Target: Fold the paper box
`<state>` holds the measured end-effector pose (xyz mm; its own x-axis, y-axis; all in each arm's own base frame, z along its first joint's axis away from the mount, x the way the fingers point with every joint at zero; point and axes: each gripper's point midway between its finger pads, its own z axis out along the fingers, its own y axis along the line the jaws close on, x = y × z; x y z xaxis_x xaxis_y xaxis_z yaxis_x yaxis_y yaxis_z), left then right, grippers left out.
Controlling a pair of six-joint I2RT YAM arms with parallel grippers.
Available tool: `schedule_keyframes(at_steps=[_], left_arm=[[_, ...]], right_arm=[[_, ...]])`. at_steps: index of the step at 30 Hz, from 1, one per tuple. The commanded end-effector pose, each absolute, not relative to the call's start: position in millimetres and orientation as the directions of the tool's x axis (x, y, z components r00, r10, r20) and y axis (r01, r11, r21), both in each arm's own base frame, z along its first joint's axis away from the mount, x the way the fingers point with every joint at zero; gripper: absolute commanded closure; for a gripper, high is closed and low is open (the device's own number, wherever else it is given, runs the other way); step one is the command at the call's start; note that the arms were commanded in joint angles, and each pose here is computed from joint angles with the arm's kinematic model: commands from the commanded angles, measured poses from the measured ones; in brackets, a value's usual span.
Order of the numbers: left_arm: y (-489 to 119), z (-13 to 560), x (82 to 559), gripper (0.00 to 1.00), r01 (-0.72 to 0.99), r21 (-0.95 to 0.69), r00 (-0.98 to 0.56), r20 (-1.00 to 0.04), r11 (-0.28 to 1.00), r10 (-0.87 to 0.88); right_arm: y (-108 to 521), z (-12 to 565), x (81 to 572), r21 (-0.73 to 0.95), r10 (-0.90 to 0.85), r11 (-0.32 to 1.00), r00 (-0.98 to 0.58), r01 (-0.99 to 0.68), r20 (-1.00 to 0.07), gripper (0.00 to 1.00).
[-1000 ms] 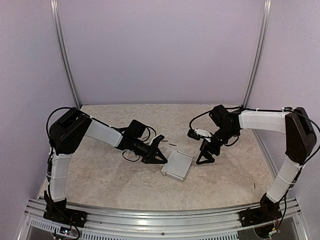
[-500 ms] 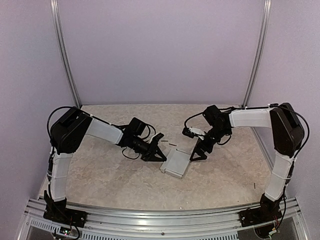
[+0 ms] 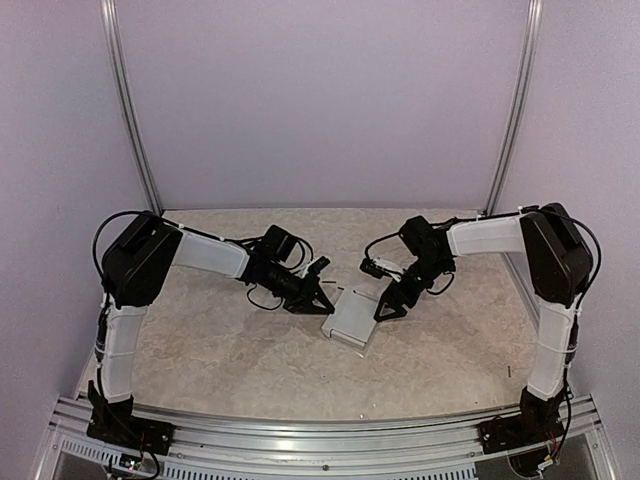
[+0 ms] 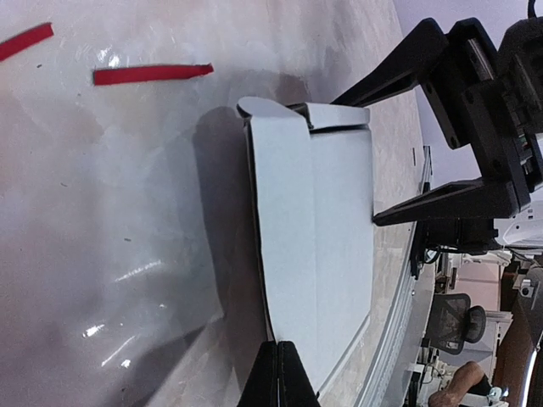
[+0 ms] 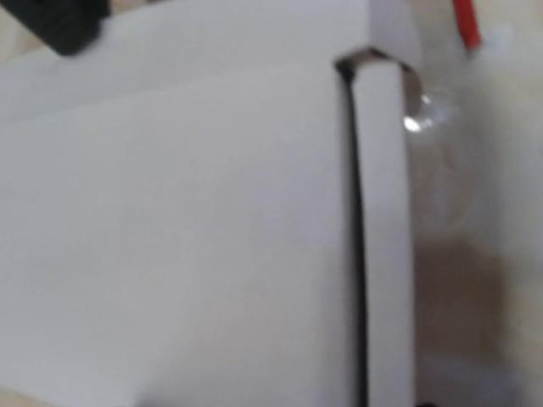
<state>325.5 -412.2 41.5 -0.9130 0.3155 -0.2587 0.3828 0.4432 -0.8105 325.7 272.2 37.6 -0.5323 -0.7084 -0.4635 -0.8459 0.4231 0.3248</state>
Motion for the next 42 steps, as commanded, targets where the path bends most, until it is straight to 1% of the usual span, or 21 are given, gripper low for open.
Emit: schedule_keyframes(at_steps=[1,3,6,10,12,14,16,19,24,28,33,37,39,42], left_arm=[[-408,26,332,1.0,0.383,-0.788,-0.915,-0.25,0.482,0.317],[-408,27,332,0.99,0.385,-0.788,-0.914,-0.253,0.481,0.317],[-407,29,333,0.95,0.389,-0.783,-0.914,-0.259,0.486,0.313],[-406,43,335,0.93,0.413,-0.772,-0.906,-0.298,0.483,0.3],[-405,50,336,0.9,0.421,-0.769,-0.904,-0.309,0.481,0.296],[-405,53,337,0.89,0.424,-0.766,-0.903,-0.316,0.483,0.292],[-405,57,339,0.87,0.428,-0.763,-0.902,-0.325,0.485,0.285],[-404,62,343,0.86,0.433,-0.75,-0.901,-0.341,0.499,0.269],[-403,67,343,0.82,0.434,-0.75,-0.9,-0.344,0.499,0.267],[-397,71,342,0.81,0.454,-0.735,-0.891,-0.369,0.503,0.265],[-379,75,356,0.79,0.45,-0.669,-0.888,-0.406,0.592,0.216],[-357,78,370,0.79,0.431,-0.573,-0.869,-0.472,0.697,0.149],[-347,84,372,0.78,0.429,-0.539,-0.851,-0.509,0.725,0.125],[-338,90,374,0.78,0.416,-0.518,-0.843,-0.528,0.747,0.103]], right_arm=[[264,26,336,0.312,-0.691,0.49,-0.581,-0.814,-0.431,0.3],[261,23,340,0.295,-0.689,0.508,-0.588,-0.809,-0.424,0.3],[255,16,341,0.279,-0.693,0.529,-0.598,-0.802,-0.404,0.3],[258,19,333,0.333,-0.687,0.499,-0.599,-0.8,-0.411,0.29],[261,30,328,0.344,-0.686,0.465,-0.578,-0.816,-0.442,0.26],[262,40,328,0.339,-0.678,0.456,-0.568,-0.823,-0.467,0.21],[267,50,330,0.345,-0.664,0.446,-0.564,-0.826,-0.491,0.18],[272,54,335,0.357,-0.65,0.449,-0.573,-0.819,-0.499,0.17],[264,30,346,0.321,-0.667,0.507,-0.6,-0.8,-0.442,0.17],[244,10,345,0.245,-0.699,0.553,-0.604,-0.796,-0.382,0.17],[228,-4,340,0.19,-0.726,0.575,-0.604,-0.796,-0.33,0.17],[214,-12,331,0.163,-0.741,0.585,-0.605,-0.795,-0.291,0.17],[203,-14,327,0.148,-0.746,0.592,-0.609,-0.792,-0.271,0.17],[200,-5,323,0.185,-0.731,0.585,-0.612,-0.79,-0.303,0.17]])
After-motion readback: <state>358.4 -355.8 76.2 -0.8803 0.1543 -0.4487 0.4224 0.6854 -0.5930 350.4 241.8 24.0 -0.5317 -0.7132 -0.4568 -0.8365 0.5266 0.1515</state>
